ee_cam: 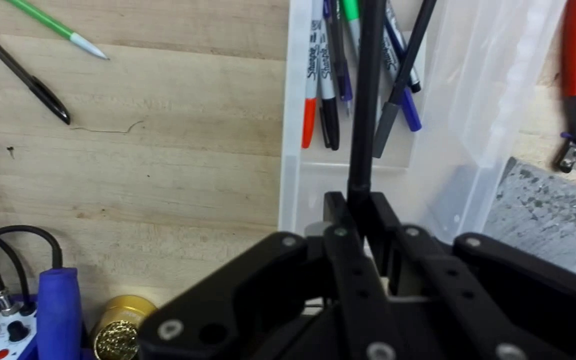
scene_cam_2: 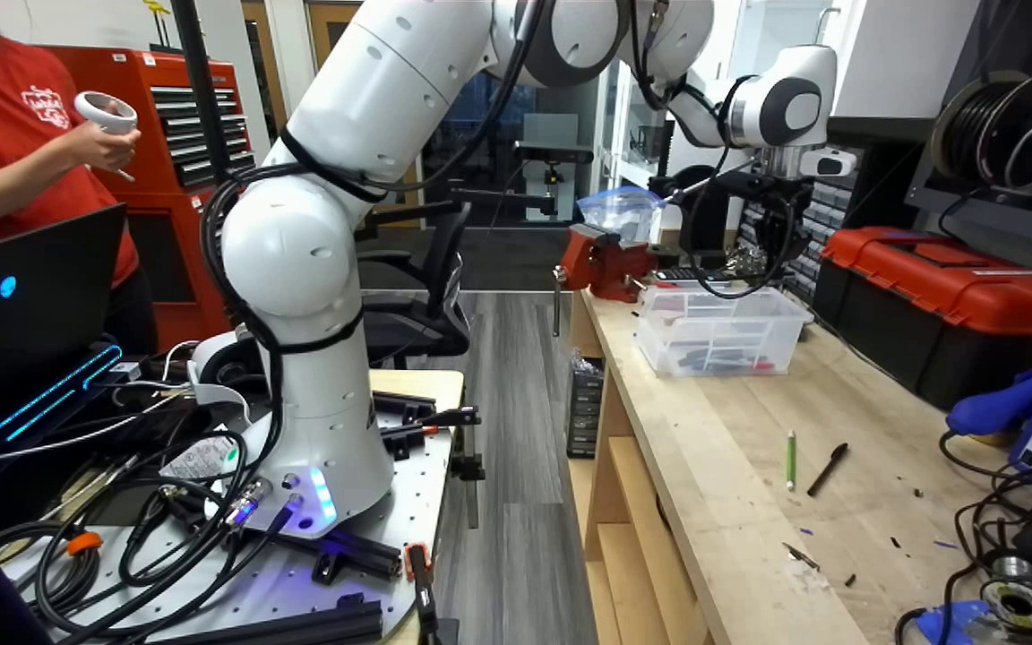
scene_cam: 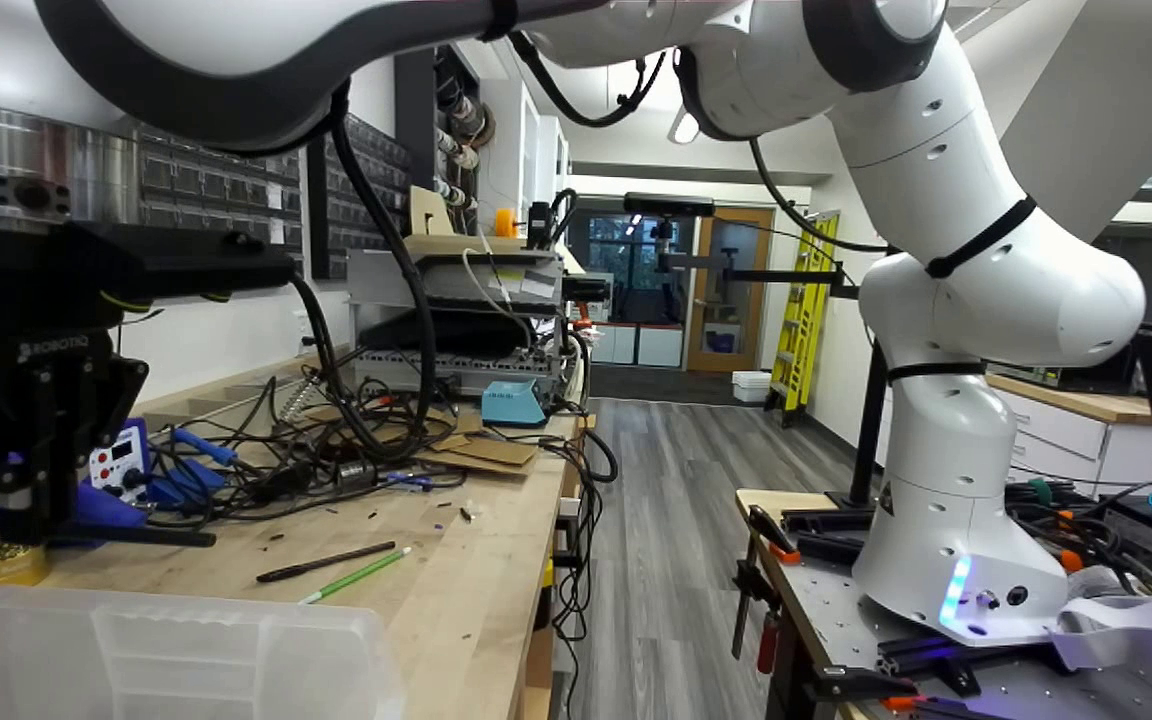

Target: Pick up the pen from the table and place it in the colourless container.

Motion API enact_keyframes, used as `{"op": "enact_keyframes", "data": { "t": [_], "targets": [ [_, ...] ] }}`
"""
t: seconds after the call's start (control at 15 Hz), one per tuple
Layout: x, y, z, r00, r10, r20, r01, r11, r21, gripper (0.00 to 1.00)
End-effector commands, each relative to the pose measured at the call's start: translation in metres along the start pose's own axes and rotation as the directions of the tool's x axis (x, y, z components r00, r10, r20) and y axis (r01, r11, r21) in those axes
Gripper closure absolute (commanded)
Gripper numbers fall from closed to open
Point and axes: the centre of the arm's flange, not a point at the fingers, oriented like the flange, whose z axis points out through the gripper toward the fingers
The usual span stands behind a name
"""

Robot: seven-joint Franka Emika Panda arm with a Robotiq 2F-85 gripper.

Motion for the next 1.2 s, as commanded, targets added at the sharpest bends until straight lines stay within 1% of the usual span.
{"op": "enact_keyframes", "data": {
  "t": [0.0,0.2,0.53,0.67,0.73,0.8,0.93,1.13],
  "targets": [
    [0.002,-0.026,-0.005,0.999,0.007,0.033,-0.007,1.000,0.001,0.97],
    [-0.005,-0.037,0.005,0.999,0.003,0.054,-0.003,1.000,0.002,0.97],
    [-0.013,-0.036,0.042,0.994,0.012,0.107,-0.011,1.000,-0.007,0.97],
    [-0.017,-0.037,0.051,0.993,0.003,0.122,-0.002,1.000,-0.014,0.96],
    [-0.019,-0.038,0.052,0.992,-0.012,0.123,0.015,1.000,-0.016,0.61],
    [-0.021,-0.040,0.050,0.992,-0.007,0.125,0.009,1.000,-0.016,0.60],
    [-0.025,-0.042,0.041,0.994,-0.008,0.113,0.009,1.000,-0.011,0.49],
    [-0.029,-0.046,0.028,0.995,-0.008,0.097,0.008,1.000,-0.004,0.29]
  ]
}}
